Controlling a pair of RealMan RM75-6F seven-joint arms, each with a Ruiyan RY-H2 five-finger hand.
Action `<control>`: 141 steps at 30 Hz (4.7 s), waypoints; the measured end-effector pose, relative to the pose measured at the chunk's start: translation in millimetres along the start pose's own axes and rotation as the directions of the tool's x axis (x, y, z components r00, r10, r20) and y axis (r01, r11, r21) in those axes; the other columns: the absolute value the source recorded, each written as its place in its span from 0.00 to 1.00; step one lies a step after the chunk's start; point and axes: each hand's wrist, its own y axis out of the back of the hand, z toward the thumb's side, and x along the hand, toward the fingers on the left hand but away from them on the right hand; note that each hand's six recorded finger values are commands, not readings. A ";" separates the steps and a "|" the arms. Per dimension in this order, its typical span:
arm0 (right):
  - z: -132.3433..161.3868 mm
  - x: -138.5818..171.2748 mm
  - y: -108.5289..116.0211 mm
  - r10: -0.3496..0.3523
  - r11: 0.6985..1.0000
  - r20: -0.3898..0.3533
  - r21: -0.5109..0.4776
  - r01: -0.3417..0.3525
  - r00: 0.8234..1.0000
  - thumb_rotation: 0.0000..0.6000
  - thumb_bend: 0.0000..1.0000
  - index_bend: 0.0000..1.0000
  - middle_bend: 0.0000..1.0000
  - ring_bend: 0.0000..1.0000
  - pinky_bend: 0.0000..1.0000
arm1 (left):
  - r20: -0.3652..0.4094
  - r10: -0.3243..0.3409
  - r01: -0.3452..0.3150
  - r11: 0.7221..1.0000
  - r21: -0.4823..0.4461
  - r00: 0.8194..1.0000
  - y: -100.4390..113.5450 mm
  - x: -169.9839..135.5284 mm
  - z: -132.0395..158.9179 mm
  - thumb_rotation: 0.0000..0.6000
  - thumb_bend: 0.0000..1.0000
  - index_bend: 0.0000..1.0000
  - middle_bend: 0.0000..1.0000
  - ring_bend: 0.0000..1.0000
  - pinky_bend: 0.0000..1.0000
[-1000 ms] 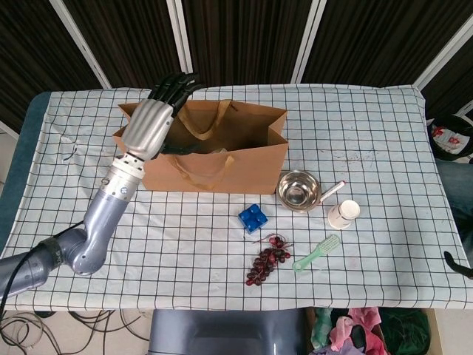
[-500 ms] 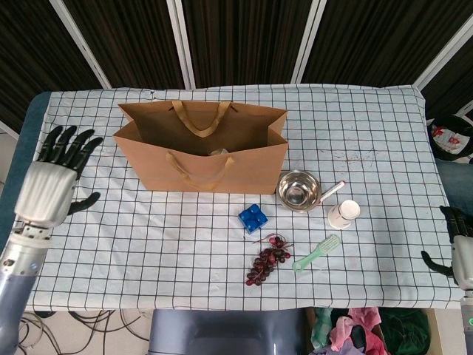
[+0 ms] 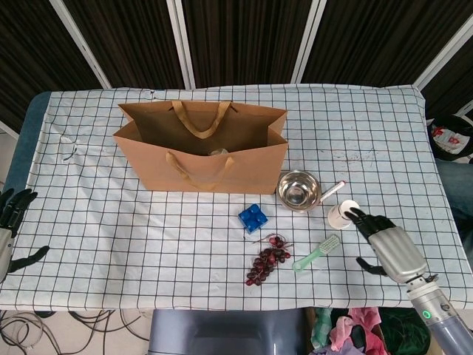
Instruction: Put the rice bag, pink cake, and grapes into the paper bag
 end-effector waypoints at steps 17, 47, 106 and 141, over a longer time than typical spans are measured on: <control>116.3 -42.3 -65.2 0.254 0.953 -0.322 0.247 -0.178 0.912 1.00 0.18 0.08 0.09 0.18 0.21 | 0.015 0.004 -0.003 0.998 -0.057 1.000 -21.1 -4.1 -8.0 1.00 0.08 0.08 0.10 0.00 0.03; 156.6 -93.7 -96.0 0.224 0.941 -0.353 0.321 -0.107 0.909 1.00 0.18 0.20 0.22 0.29 0.23 | -0.031 0.003 -0.004 0.999 -0.048 1.000 -23.8 0.2 -12.3 1.00 0.08 0.08 0.10 0.00 0.03; 135.4 -69.7 0.9 -0.057 0.965 -0.325 0.225 0.136 0.944 1.00 0.48 0.53 0.49 0.54 0.37 | -0.025 -0.043 0.041 0.997 -0.069 0.999 -26.4 0.2 -13.1 1.00 0.08 0.13 0.10 0.00 0.03; 189.5 -166.0 202.4 -0.207 0.872 -0.326 0.366 0.325 0.922 1.00 0.48 0.56 0.51 0.56 0.40 | -0.008 -0.110 0.109 0.991 -0.075 0.994 -36.0 3.8 -13.0 1.00 0.09 0.13 0.10 0.00 0.03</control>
